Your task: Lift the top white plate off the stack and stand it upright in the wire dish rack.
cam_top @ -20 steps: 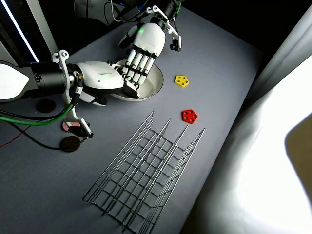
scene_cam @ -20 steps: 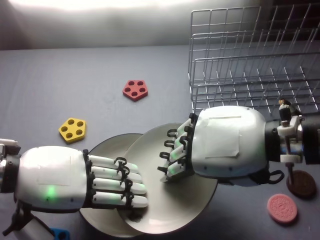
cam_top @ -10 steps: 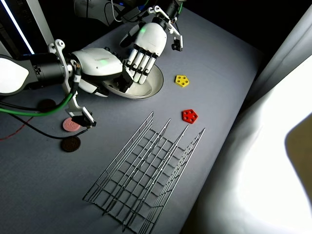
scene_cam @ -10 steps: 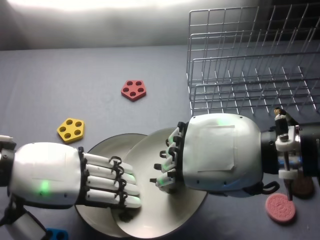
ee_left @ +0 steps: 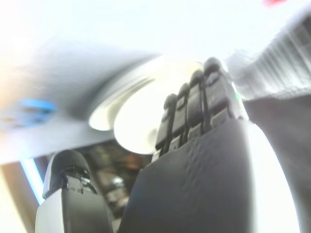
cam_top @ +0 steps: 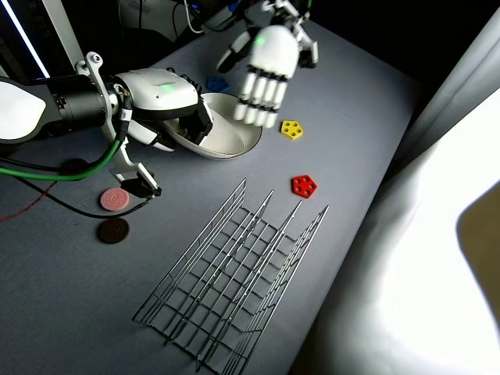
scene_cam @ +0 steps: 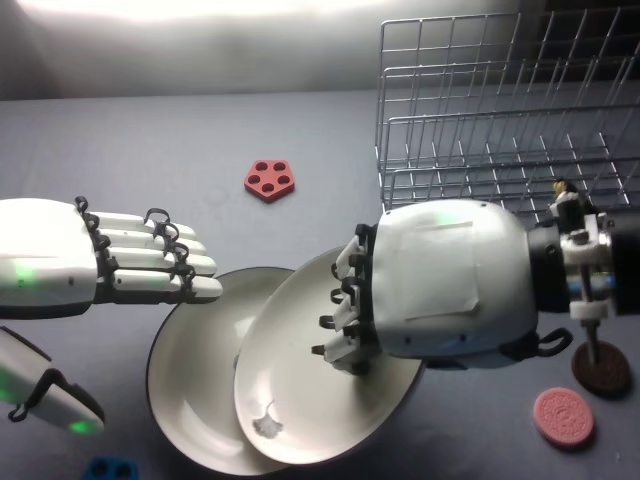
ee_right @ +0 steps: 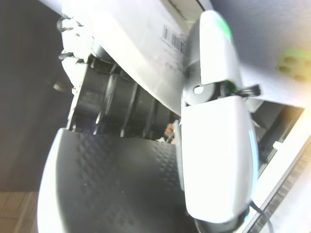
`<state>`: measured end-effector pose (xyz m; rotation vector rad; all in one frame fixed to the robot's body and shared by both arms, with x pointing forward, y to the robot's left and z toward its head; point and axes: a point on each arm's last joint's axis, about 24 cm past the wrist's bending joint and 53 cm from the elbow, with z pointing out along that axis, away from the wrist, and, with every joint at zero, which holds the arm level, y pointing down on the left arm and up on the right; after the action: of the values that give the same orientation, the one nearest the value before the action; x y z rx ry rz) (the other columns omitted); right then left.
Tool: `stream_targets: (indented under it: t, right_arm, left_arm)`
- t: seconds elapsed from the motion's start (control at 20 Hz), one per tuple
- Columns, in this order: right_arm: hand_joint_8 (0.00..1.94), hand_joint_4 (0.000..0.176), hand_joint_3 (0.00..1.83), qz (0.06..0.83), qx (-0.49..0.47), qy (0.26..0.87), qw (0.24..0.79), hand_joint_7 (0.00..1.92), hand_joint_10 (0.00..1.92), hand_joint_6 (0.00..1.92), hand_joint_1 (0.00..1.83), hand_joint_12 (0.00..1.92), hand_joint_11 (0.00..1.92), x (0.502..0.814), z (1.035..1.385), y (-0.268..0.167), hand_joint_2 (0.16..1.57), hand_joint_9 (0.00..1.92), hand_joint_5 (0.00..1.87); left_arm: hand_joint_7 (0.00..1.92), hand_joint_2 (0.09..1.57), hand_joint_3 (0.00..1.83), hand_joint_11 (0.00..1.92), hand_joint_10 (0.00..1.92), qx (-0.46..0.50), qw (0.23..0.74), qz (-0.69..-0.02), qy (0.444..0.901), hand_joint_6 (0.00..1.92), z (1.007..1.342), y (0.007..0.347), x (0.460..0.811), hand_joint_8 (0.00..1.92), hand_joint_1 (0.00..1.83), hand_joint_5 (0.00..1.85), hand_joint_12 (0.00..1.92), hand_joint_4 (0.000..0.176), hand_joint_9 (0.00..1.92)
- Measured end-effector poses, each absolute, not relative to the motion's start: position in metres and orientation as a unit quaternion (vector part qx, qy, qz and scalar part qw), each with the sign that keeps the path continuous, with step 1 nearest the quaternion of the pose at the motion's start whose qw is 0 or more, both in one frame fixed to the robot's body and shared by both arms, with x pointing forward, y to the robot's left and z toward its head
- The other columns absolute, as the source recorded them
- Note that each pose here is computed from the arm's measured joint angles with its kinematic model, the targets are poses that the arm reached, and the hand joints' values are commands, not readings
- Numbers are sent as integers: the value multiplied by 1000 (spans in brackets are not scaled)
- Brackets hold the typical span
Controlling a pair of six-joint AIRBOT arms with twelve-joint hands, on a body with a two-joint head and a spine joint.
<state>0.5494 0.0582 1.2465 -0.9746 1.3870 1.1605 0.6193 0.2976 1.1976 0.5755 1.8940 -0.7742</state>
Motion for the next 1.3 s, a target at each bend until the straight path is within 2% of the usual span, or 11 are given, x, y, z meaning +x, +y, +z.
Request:
stream_targets:
  t: [0.2,0.55,0.6,0.65,0.8,0.85,0.95,1.05,1.15,1.2,1.3]
  right_arm:
    - [151,0,1,493,-422,563,512,1277,493,852,1502,1305,1012,547,1253,52,1020,1277,1015]
    - [83,0,1,524,-432,549,487,1308,547,915,1501,1346,980,540,1266,46,1028,1245,989]
    - [445,0,1,531,-429,549,483,1095,752,1032,1491,1456,872,542,1270,44,1080,1107,885]
    - [628,0,1,533,-427,548,483,996,866,1107,1487,1528,818,542,1272,43,1107,1042,823]
    - [718,0,0,539,-430,545,477,936,939,1171,1483,1572,786,546,1279,37,1126,999,787]
    - [702,0,0,543,-429,546,472,943,930,1170,1483,1562,796,546,1279,35,1124,1001,794]
    - [271,0,0,551,-431,542,465,1211,577,922,1499,1361,971,546,1285,33,1036,1229,986]
    - [651,0,0,561,-431,534,464,979,869,1121,1487,1523,826,545,1293,33,1111,1043,811]
    - [713,0,0,563,-435,529,463,943,919,1162,1485,1550,806,544,1295,33,1122,1010,787]
    - [489,0,0,559,-439,528,464,1099,688,1020,1496,1410,936,546,1295,32,1062,1162,911]
    - [219,0,0,559,-438,526,468,1252,500,842,1502,1323,1006,549,1299,30,1023,1277,1009]
  left_arm:
    - [29,990,3,56,4,230,494,-331,770,6,1212,302,617,6,261,46,14,0,20]
    - [19,996,4,52,0,204,518,-330,762,0,1232,316,624,0,248,34,11,0,4]
    - [27,989,0,53,3,205,518,-330,762,0,1233,316,624,4,270,33,11,0,9]
    - [25,987,0,50,3,205,518,-330,762,0,1233,317,623,3,275,30,10,0,10]
    - [30,985,0,62,4,206,520,-329,761,3,1237,320,623,2,251,44,14,0,19]
    - [32,985,0,57,3,206,522,-327,761,2,1238,322,624,2,252,43,12,0,18]
    - [8,989,1,40,0,204,524,-324,761,0,1240,325,625,0,253,20,5,0,1]
    - [15,988,1,45,3,206,524,-325,759,2,1242,326,624,3,247,27,6,0,9]
    - [20,987,0,50,5,207,525,-325,759,3,1243,327,625,4,259,31,8,0,18]
    - [24,989,1,60,5,207,526,-322,759,3,1243,329,625,5,265,32,13,0,20]
    - [30,988,0,62,4,207,526,-321,760,5,1243,330,625,5,269,42,13,0,23]
